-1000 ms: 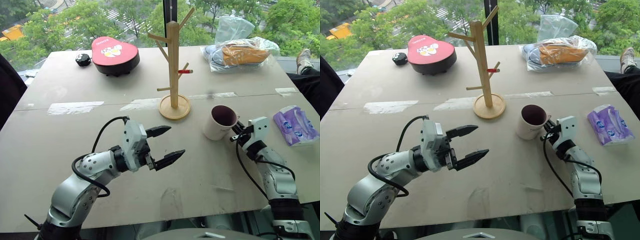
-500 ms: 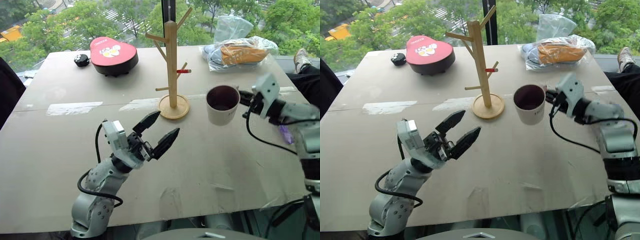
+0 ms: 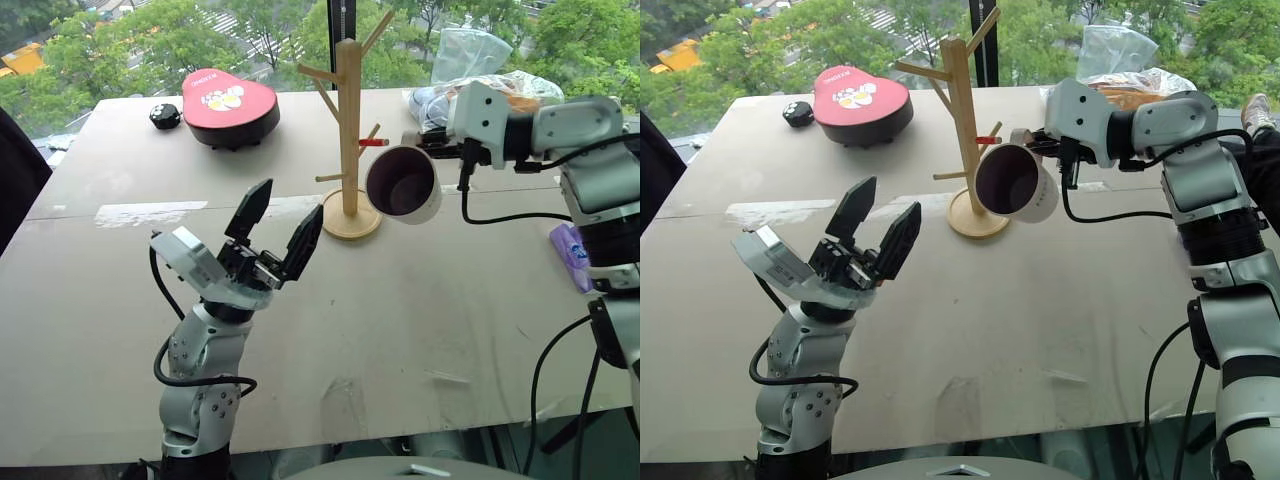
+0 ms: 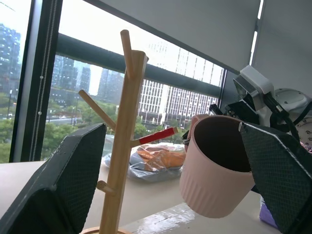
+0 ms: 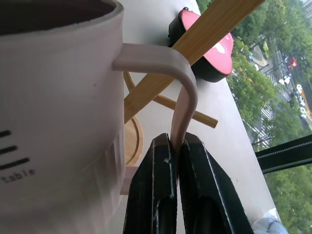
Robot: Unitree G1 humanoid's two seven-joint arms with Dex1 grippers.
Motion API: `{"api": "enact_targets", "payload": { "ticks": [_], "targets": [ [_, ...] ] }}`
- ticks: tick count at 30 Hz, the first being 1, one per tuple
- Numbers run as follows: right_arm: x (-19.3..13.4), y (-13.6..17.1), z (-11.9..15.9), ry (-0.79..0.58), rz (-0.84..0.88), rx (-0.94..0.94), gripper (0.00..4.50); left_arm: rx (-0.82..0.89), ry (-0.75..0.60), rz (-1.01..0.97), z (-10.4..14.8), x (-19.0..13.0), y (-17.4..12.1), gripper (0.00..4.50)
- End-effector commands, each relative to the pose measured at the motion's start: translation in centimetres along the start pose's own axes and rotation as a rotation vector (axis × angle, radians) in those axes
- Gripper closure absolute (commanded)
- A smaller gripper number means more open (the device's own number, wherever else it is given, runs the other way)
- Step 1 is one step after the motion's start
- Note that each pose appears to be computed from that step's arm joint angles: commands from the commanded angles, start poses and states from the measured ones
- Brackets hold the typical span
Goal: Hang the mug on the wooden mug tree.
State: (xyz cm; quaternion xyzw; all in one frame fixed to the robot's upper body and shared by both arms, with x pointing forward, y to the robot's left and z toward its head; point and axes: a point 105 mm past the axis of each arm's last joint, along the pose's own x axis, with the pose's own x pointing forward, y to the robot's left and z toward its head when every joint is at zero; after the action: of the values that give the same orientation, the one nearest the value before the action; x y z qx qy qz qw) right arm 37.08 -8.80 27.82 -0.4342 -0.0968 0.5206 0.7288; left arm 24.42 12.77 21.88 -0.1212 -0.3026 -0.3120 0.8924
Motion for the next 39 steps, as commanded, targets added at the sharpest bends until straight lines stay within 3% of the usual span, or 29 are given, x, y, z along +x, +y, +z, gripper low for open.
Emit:
{"api": "enact_targets", "payload": {
  "ticks": [1,13,18,24,34,39],
  "targets": [
    [0.2,-1.2,2.0,-0.025,-0.009,-0.079,4.47,0.007,-0.054,0.005,1.1,-0.1,-0.3,0.00],
    [2.1,-3.9,3.6,-0.015,-0.085,-0.136,4.47,-0.032,-0.079,0.018,1.1,0.1,0.0,0.00],
    [2.3,-4.3,3.5,-0.010,-0.103,-0.136,2.92,-0.083,0.010,-0.042,-0.5,-0.1,-1.1,0.00],
    [1.9,-4.6,2.7,0.012,-0.124,-0.121,0.12,-0.099,0.065,-0.064,-1.4,-0.3,-1.4,0.00],
    [1.1,-5.5,1.5,0.027,-0.181,0.003,0.05,-0.111,0.095,-0.084,-1.8,-0.1,-1.5,0.00],
    [1.0,-5.3,1.1,0.067,-0.153,-0.054,0.05,-0.110,0.096,-0.085,-1.9,0.0,-1.5,0.00]
  ]
}}
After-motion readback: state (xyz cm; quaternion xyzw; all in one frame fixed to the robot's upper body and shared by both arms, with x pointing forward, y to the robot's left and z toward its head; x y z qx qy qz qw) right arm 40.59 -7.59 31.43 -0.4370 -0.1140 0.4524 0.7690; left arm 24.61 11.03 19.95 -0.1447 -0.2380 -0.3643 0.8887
